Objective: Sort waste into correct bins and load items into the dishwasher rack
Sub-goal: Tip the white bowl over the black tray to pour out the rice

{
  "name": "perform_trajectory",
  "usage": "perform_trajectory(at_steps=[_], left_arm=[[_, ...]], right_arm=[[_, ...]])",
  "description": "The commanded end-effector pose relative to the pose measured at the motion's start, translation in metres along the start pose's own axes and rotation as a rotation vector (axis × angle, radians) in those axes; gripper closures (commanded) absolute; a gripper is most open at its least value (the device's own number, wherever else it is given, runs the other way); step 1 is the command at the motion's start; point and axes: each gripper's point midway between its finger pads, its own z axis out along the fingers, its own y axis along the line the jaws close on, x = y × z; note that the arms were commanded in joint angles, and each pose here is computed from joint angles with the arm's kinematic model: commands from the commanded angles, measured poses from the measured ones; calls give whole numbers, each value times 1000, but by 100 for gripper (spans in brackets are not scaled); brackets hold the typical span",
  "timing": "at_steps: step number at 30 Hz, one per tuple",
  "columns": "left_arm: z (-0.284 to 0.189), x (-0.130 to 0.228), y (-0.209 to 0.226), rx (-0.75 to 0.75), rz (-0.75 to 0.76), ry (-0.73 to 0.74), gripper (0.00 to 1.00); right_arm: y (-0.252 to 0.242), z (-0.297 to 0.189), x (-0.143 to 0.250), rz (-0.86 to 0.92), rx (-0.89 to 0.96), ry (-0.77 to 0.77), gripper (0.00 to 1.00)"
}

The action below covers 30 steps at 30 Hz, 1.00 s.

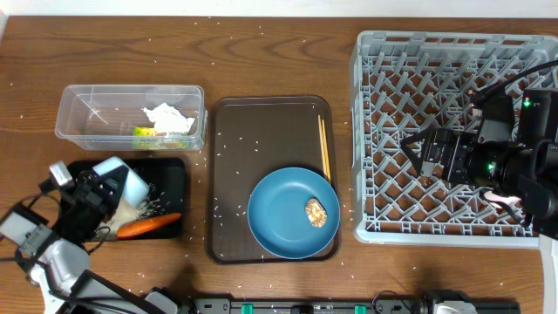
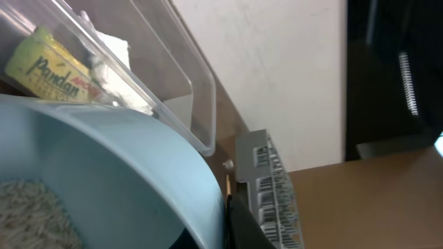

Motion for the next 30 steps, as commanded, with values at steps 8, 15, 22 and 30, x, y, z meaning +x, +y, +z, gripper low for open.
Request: perform_trajectory(at_steps=[8, 15, 22, 30], left_arm=[[-9, 6, -12, 103, 29, -13, 94], [-8, 4, -6, 73, -117, -14, 94], [-9, -2, 27, -117, -209, -69, 94], [-7, -2, -16, 106, 88, -11, 94]], right_arm=[[1, 1, 2, 5, 1, 11, 1], [1, 1, 2, 4, 1, 9, 1], [1, 1, 4, 7, -1, 17, 1], [1, 1, 3, 30, -2, 13, 1]])
